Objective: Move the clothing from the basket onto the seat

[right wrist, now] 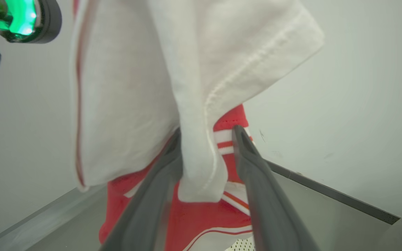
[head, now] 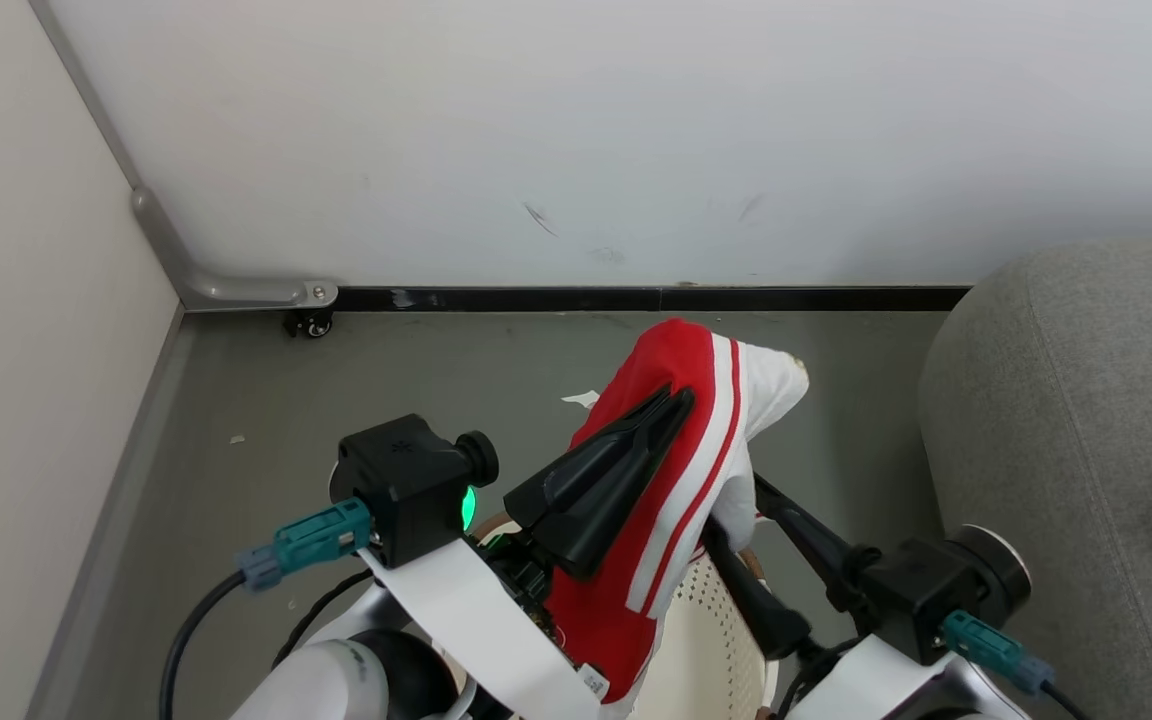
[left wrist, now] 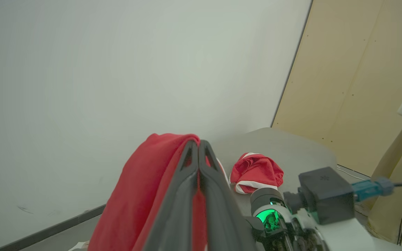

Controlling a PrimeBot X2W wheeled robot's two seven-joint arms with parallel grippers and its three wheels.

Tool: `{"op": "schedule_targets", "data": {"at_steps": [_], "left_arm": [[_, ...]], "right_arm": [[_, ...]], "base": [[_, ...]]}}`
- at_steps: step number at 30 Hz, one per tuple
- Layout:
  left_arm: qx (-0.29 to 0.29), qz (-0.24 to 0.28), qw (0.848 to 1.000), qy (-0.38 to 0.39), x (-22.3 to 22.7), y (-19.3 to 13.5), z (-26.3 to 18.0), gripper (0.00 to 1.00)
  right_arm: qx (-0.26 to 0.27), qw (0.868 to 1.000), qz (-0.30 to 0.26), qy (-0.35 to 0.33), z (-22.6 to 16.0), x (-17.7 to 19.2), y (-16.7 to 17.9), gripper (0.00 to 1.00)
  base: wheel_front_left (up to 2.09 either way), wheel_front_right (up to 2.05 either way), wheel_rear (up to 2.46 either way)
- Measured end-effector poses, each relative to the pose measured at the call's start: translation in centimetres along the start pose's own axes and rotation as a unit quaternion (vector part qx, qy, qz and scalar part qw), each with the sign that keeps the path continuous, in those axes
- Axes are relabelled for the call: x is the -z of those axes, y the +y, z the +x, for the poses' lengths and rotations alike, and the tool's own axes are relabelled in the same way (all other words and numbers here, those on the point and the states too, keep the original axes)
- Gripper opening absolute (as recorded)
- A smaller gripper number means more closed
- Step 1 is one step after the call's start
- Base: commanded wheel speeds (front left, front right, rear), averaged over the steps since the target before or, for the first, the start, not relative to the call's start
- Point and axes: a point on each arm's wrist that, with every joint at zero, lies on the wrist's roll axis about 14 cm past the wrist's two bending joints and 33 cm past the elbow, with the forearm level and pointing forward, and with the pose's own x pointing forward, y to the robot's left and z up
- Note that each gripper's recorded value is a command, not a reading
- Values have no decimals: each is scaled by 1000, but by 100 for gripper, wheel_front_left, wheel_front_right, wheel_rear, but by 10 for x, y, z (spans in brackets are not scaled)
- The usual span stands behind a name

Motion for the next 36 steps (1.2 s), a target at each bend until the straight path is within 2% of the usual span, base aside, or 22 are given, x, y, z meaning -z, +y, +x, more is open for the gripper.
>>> {"op": "schedule_targets", "data": {"at_steps": [20,21,23,24,36], "left_arm": [[-17,-11,1000,7,3,10,-6,0],[-18,-10,1000,6,3,10,-6,16],[-20,-7,1000,3,1,11,-6,95],[-23,-6,1000,0,-1,13,-6,100],[-27,16,999,-9,-2,15,-9,100]], "right_arm": [[43,999,-1,-19,4,-8,-31,0],[46,999,-3,-19,4,-8,-33,0],[53,998,-4,-19,4,-9,-37,0],[55,998,-5,-20,4,-9,-38,0],[94,995,-14,-31,-4,-14,-61,0]], "base": [[0,0,0],[0,0,0],[0,0,0],[0,0,0],[0,0,0]]}}
